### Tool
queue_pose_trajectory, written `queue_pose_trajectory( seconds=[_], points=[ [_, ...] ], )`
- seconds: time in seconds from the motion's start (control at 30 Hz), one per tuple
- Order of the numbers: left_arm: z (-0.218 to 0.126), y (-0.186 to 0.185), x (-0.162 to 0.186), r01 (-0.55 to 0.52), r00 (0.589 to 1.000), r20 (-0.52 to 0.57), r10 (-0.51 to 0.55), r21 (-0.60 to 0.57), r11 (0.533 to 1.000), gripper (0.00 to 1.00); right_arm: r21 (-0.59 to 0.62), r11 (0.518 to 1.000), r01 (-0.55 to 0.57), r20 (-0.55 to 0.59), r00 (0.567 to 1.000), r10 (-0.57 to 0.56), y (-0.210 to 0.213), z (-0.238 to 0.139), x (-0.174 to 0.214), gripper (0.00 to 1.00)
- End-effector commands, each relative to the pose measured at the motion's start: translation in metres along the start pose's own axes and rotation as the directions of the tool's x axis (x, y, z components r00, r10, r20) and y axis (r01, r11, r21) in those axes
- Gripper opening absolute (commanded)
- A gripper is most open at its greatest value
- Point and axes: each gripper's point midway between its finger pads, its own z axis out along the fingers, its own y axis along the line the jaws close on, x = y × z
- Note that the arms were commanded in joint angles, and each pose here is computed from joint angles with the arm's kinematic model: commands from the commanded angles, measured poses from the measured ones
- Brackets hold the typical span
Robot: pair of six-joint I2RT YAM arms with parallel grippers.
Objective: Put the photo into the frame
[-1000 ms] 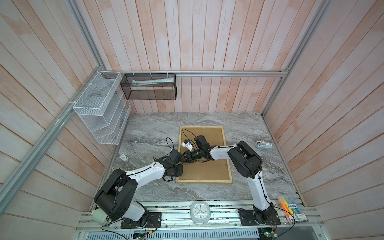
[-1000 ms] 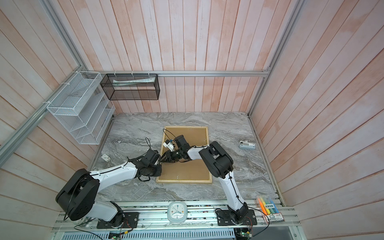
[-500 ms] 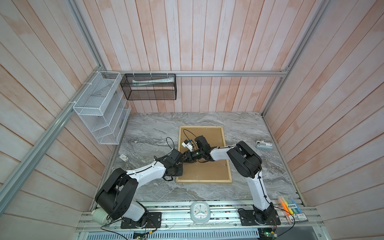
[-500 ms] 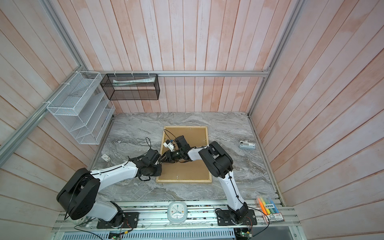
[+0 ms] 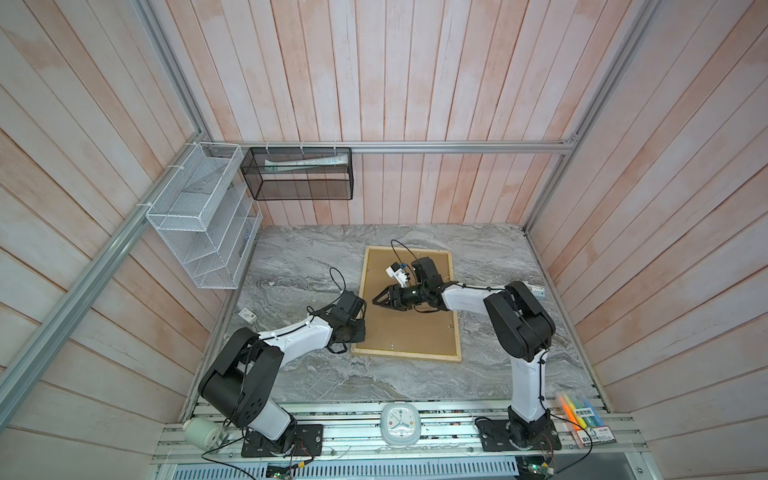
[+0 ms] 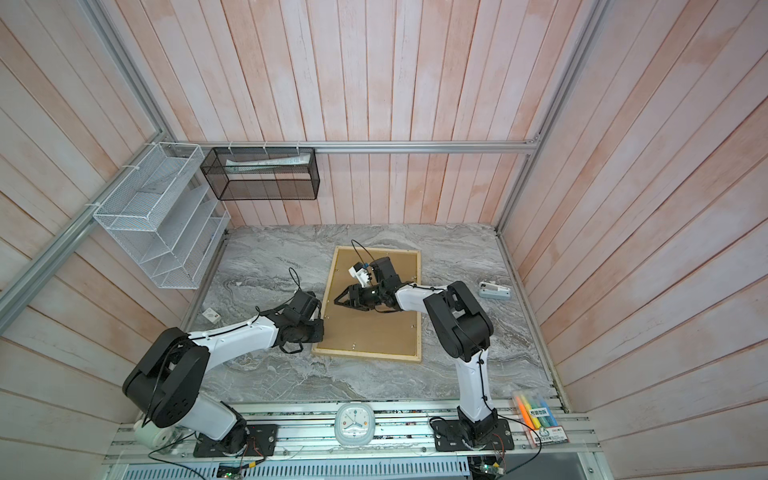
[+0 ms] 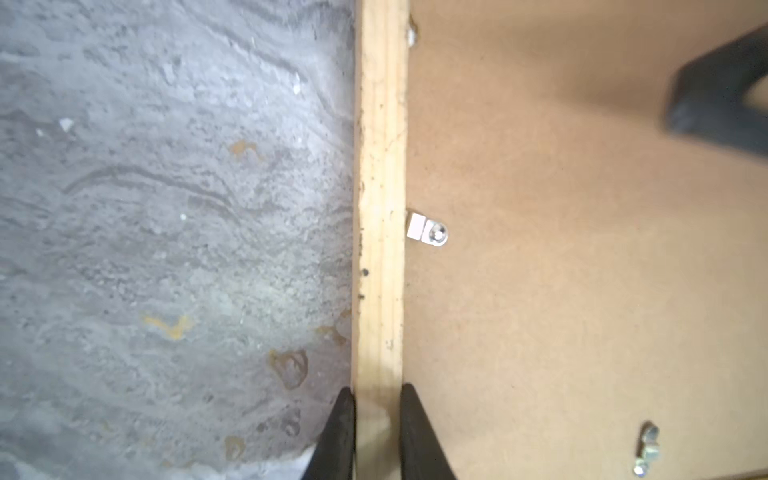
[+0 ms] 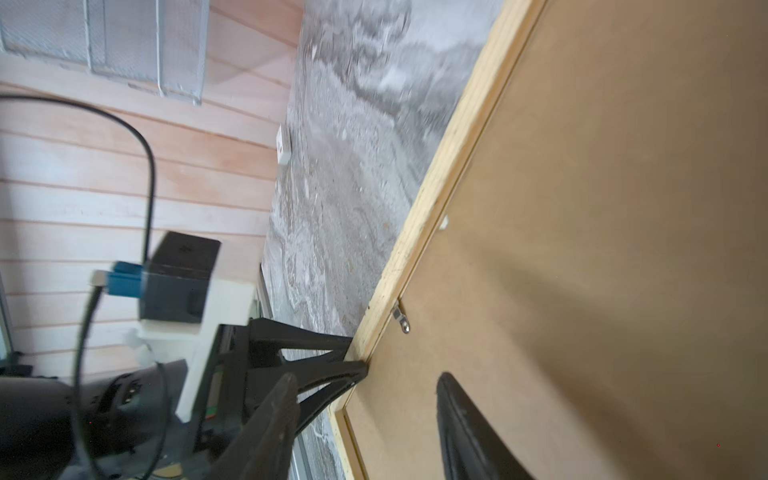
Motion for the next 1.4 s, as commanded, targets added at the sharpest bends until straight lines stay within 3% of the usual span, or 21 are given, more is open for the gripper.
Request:
queue_pose_trajectory(
  seconds=[0.0,0.13,0.27,0.37,0.6,0.73,0.97,1.37],
  points=[
    [0.011,0.015,-0.009,-0.015,1.0,0.008,0.015,-0.062,0.998,0.19,0.136,0.99,0.031,0.06,0.997,-0.04,-0.015,-0.034,-0.014,0.56],
    [0.011,0.019,-0.029,-0.009,0.999,0.042,0.012,-0.069,0.998,0.24,0.294,0.956,0.003,0.135,0.99,-0.045,-0.042,-0.072,-0.036,0.56],
    [0.001,0.021,-0.055,-0.01,0.995,0.098,0.02,-0.101,0.995,0.31,0.491,0.87,-0.042,0.163,0.986,-0.045,-0.074,-0.109,-0.046,0.53],
    [-0.009,0.019,-0.063,-0.002,0.993,0.119,0.014,-0.101,0.995,0.35,0.569,0.819,-0.073,0.19,0.981,-0.045,-0.091,-0.133,-0.048,0.53],
    [-0.03,0.026,-0.034,0.12,0.988,0.107,-0.112,-0.068,0.99,0.41,0.604,0.785,-0.14,0.27,0.962,-0.036,-0.11,-0.174,-0.047,0.53],
    [-0.043,0.043,-0.006,0.238,0.963,0.16,-0.217,-0.125,0.963,0.41,0.615,0.769,-0.177,0.304,0.952,-0.024,-0.122,-0.189,-0.049,0.53],
    [-0.045,0.015,0.026,0.367,0.912,0.204,-0.357,-0.011,0.93,0.42,0.634,0.736,-0.236,0.34,0.941,0.009,-0.145,-0.202,-0.052,0.52],
    [-0.018,-0.019,0.031,0.322,0.938,0.118,-0.325,0.044,0.946,0.42,0.637,0.724,-0.265,0.331,0.942,0.054,-0.159,-0.197,-0.03,0.52]
  ],
)
